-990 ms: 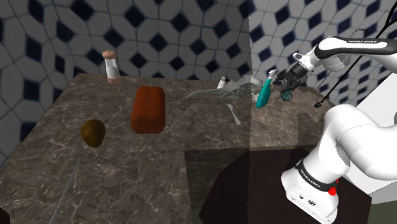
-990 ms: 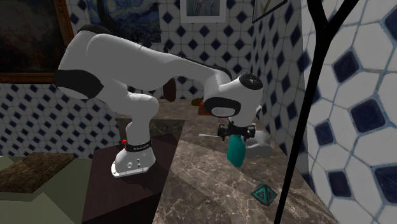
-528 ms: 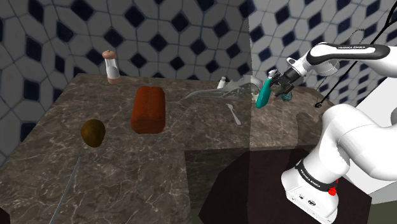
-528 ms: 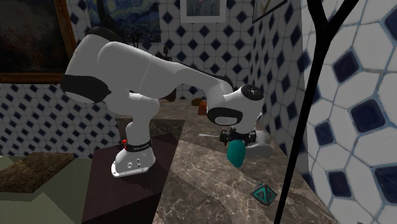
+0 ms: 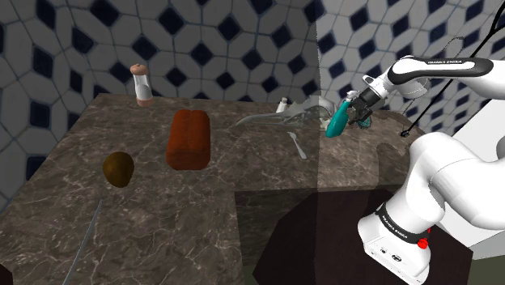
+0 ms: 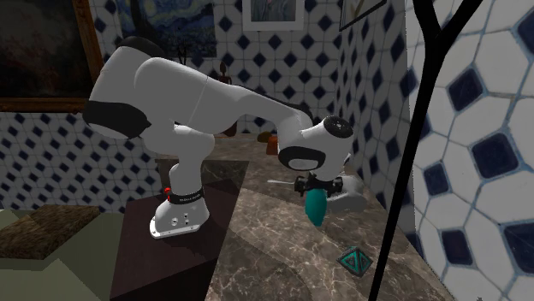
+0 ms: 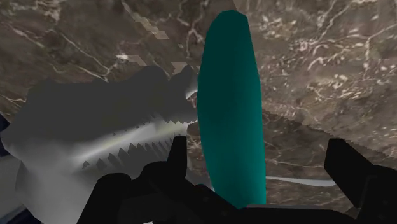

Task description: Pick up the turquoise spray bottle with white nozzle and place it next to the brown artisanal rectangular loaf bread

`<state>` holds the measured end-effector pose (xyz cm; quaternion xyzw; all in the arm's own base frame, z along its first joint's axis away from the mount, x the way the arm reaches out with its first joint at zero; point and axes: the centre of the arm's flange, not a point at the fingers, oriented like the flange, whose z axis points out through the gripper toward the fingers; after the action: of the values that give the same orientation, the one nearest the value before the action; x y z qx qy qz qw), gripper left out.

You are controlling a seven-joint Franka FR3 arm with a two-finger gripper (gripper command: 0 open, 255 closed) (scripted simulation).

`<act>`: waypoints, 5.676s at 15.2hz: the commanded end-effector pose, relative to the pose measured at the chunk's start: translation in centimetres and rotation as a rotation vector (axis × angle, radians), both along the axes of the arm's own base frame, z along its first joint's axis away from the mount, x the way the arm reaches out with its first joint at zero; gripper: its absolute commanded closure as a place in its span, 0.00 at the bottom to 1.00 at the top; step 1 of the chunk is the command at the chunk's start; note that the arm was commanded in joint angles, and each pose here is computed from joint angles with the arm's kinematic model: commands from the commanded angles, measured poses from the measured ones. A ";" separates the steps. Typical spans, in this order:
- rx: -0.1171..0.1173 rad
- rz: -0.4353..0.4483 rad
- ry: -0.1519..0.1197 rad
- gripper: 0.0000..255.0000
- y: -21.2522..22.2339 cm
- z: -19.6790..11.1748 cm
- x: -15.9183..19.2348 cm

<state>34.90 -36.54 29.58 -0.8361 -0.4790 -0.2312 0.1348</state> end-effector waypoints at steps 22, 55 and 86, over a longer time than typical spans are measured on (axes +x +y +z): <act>0.001 0.001 0.001 1.00 0.0 6.3 0.0; 0.001 0.001 0.001 1.00 0.0 23.7 0.0; 0.001 0.001 0.001 1.00 20.6 31.6 4.6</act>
<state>39.07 -17.03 61.08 -0.8358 -0.4797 -0.2304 0.1353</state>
